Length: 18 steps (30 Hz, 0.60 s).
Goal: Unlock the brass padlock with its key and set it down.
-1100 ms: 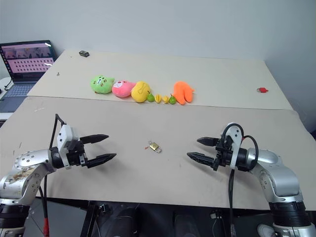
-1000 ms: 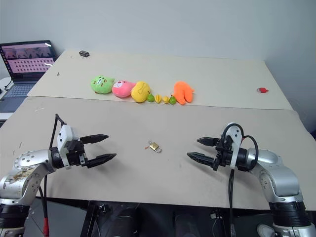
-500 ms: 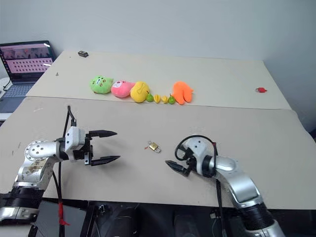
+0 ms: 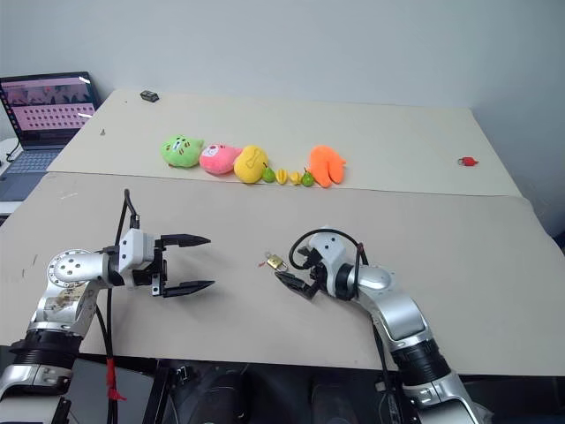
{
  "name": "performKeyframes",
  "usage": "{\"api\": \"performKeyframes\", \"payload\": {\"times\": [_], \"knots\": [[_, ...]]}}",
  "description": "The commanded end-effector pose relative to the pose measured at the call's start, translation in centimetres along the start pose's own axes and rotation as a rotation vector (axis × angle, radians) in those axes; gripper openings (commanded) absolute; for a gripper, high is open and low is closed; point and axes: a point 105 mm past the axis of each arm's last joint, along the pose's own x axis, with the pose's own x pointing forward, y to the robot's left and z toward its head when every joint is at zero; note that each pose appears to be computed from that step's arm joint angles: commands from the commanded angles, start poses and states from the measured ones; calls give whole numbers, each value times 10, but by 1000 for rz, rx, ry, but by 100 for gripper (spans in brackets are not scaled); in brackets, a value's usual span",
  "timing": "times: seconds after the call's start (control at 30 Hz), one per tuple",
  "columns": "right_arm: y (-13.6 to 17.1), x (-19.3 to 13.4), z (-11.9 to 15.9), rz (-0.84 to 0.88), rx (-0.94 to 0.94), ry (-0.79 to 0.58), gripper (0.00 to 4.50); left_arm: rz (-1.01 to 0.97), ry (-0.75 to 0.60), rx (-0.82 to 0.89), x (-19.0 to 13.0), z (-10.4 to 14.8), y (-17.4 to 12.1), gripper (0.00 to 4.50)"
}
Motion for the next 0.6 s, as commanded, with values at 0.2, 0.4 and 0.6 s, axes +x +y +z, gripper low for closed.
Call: {"api": "performKeyframes", "payload": {"times": [0.2, 0.4, 0.6], "knots": [[9, 15, 11, 38, -39, -37, 450, 20, -25, 43, 3, 13, 7, 447], [6, 27, 6, -5, -70, -29, 450, 27, -24, 35, 4, 11, 5, 447], [3, 25, 4, -9, -104, -33, 340, 39, -24, 33, 5, 11, 4, 450]]}}
